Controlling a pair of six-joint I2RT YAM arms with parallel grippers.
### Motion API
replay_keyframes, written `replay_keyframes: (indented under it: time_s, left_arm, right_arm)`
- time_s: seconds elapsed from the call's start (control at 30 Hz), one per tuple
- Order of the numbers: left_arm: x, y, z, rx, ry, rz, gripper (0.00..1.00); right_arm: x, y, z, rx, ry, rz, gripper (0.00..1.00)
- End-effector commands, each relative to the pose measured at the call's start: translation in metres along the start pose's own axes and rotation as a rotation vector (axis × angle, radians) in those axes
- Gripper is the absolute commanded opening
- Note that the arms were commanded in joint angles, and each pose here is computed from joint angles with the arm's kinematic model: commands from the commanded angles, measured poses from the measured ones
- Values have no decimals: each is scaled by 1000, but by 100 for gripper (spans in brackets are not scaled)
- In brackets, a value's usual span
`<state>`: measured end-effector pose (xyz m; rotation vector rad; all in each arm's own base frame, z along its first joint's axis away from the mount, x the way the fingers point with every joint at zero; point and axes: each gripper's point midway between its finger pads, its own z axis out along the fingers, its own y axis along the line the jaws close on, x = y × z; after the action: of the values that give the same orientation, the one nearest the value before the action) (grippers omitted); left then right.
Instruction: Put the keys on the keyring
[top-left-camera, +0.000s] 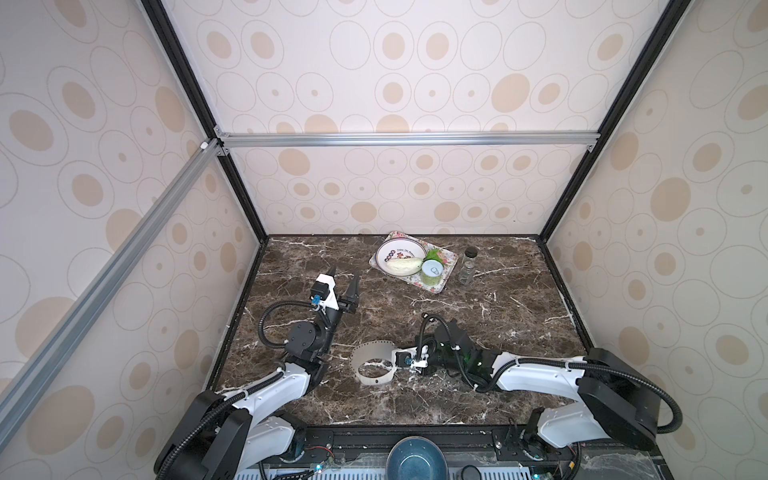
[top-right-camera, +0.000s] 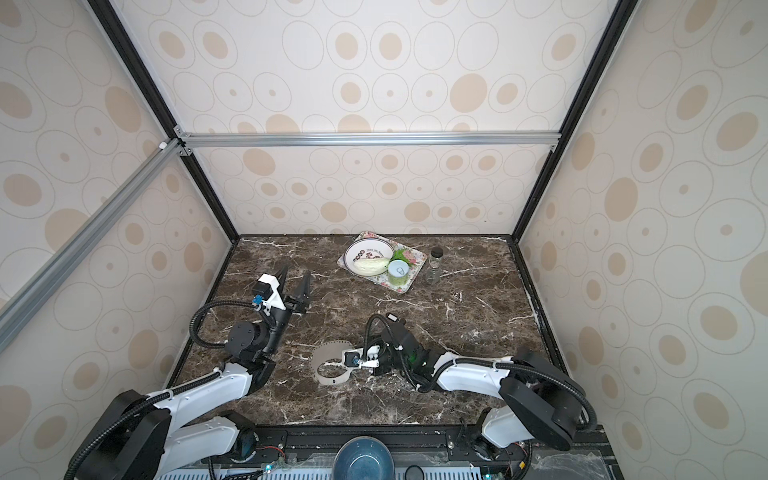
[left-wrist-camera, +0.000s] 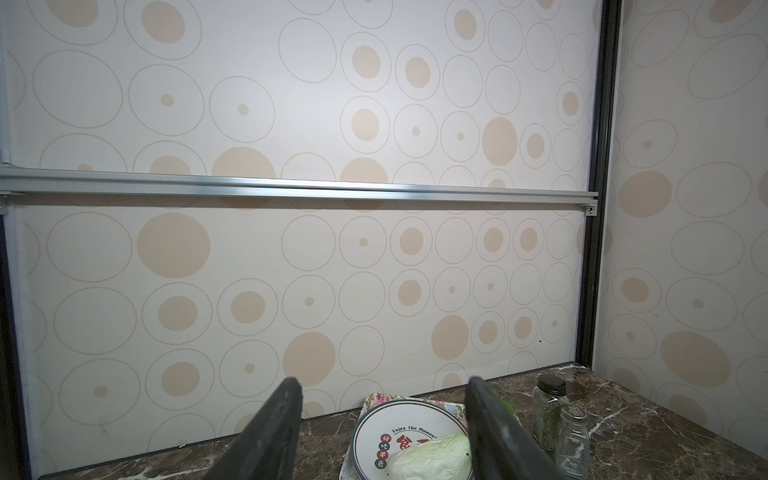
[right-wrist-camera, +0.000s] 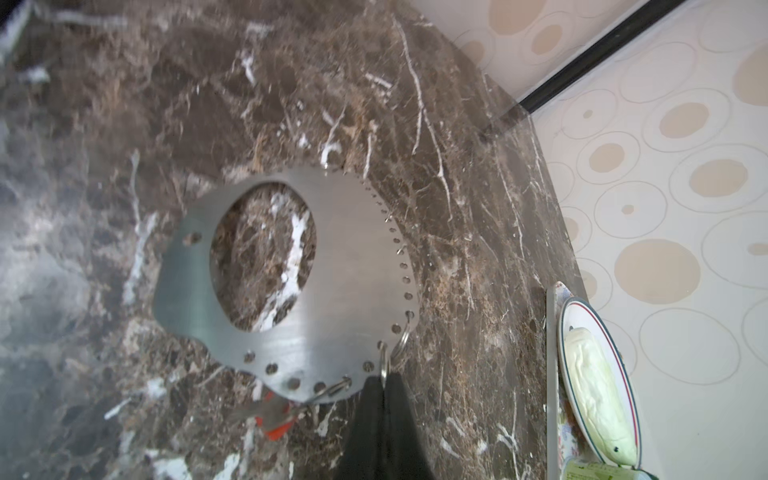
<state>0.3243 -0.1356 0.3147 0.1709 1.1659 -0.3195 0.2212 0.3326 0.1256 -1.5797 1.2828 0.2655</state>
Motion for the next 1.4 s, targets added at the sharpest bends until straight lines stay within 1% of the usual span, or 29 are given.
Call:
replay_keyframes:
  time_s: [0.0, 0.1, 0.2, 0.3, 0.4, 0.47, 0.63, 0.77, 0.87, 0.93, 0.97, 1.1, 1.2, 1.27, 1.37]
  left_arm:
    - [-21, 0, 4, 9, -64, -17, 62]
    - [-21, -2, 4, 20, -64, -18, 62]
    - [-21, -5, 4, 40, -64, -12, 60]
    - [-22, -14, 5, 91, -65, 3, 56]
    - [-21, -22, 6, 136, -59, 9, 55]
    - [-20, -25, 8, 153, -54, 10, 56]
    - [-18, -33, 11, 198, -48, 15, 55]
    - [-18, -41, 12, 240, -45, 18, 55]
    - [-16, -46, 13, 271, -38, 24, 52]
    - [-15, -53, 14, 310, -32, 31, 51]
    - [-13, -57, 15, 336, -23, 35, 50]
    - [-6, -75, 19, 440, 16, 42, 50]
    - [-2, -84, 21, 497, 29, 43, 57]
    - [0, -94, 19, 558, 38, 42, 62]
    - [5, -104, 21, 622, 65, 42, 67]
  right_arm:
    - [-22, -19, -14, 34, -123, 196, 0]
    - [-28, -35, -27, 43, -199, 318, 0]
    - [-28, -50, -37, 69, -241, 437, 0]
    - [-21, -68, -44, 117, -240, 584, 0]
    - [-16, -77, -49, 112, -238, 671, 0]
    - [-16, -79, -50, 113, -241, 699, 0]
    - [-20, -77, -49, 83, -261, 704, 0]
    - [-21, -82, -51, 126, -297, 706, 0]
    - [-22, -85, -54, 147, -320, 704, 0]
    - [-20, -92, -56, 186, -309, 728, 0]
    - [-17, -98, -58, 221, -295, 758, 0]
    - [3, -124, -63, 360, -182, 952, 0]
    - [14, -129, -65, 410, -117, 1043, 0]
    - [22, -131, -68, 457, -79, 1082, 0]
    - [23, -129, -68, 498, -30, 1084, 0]
